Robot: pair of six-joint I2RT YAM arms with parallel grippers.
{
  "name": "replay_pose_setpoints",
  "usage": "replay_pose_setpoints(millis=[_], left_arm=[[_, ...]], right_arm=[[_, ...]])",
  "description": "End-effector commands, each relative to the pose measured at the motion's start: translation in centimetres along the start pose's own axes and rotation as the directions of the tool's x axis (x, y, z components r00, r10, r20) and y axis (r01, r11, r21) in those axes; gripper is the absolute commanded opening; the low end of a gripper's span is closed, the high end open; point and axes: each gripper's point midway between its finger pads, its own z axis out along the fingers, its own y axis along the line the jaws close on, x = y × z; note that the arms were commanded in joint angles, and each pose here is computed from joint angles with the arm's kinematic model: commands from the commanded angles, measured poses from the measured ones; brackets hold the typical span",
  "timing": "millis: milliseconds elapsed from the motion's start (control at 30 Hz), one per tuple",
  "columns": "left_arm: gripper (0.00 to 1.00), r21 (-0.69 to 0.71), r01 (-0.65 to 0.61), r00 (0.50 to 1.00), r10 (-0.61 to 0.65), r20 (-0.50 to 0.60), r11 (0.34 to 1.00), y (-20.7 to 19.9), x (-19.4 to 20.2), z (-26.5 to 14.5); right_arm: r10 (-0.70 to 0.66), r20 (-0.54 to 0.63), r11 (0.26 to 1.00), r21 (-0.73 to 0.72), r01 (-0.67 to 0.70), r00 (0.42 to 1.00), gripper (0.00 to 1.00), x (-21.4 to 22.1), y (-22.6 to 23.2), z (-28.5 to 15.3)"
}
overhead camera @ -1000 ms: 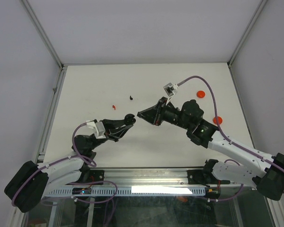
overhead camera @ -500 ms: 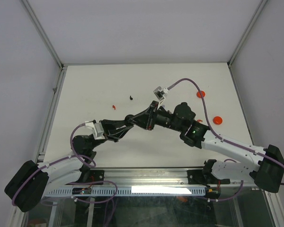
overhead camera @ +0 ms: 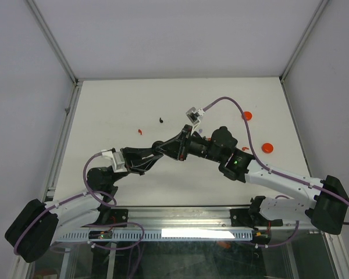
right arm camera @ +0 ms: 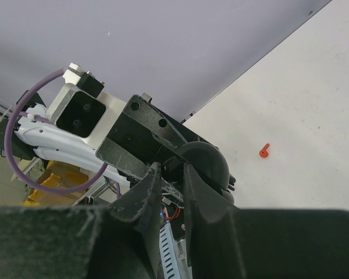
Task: Insert the wireless bluetooth earbuds into the charging case
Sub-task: Place the earbud in the charging case.
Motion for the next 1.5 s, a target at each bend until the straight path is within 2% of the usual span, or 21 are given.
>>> replay_pose_setpoints(millis=[0, 233, 533, 1033, 1067, 1133, 1467], left_arm=[[0.06, -0.003, -0.04, 0.993, 0.04, 0.113, 0.999, -0.1, -3.1, 0.3], [0.06, -0.011, -0.027, 0.991, 0.028, 0.13, 1.0, -0.1, -3.4, 0.1], [0.06, -0.026, -0.004, 0.988, 0.008, 0.152, 1.0, 0.1, -3.8, 0.0], [0.06, -0.009, 0.049, 0.995, -0.048, 0.085, 0.999, -0.1, -1.6, 0.1], [0.06, -0.01, 0.051, 0.996, -0.05, 0.078, 0.999, 0.0, -1.3, 0.1], [0.06, -0.013, 0.052, 0.997, -0.051, 0.065, 0.999, 0.1, -0.8, 0.0], [0.06, -0.002, 0.072, 0.997, -0.072, 0.036, 0.997, -0.2, 0.5, -0.3]], right_arm=[[-0.013, 0.062, 1.0, -0.025, 0.014, 0.998, 0.08, -1.7, 1.1, 0.3], [0.0, 0.075, 1.0, 0.02, -0.002, 0.997, 0.08, -1.7, 0.3, 0.0], [0.012, 0.035, 0.998, 0.055, -0.014, 0.999, 0.08, -0.8, -0.5, 0.1], [0.035, -0.035, 0.993, 0.11, -0.031, 0.999, 0.08, -0.3, -0.8, 0.1], [0.007, -0.019, 0.988, 0.156, -0.004, 1.0, 0.2, -0.8, -1.6, 0.1], [-0.026, -0.013, 0.978, 0.204, 0.028, 1.0, 0.32, -1.3, -2.3, 0.0], [-0.026, -0.049, 0.973, 0.229, 0.037, 0.998, 0.34, -1.5, -2.3, 0.1]])
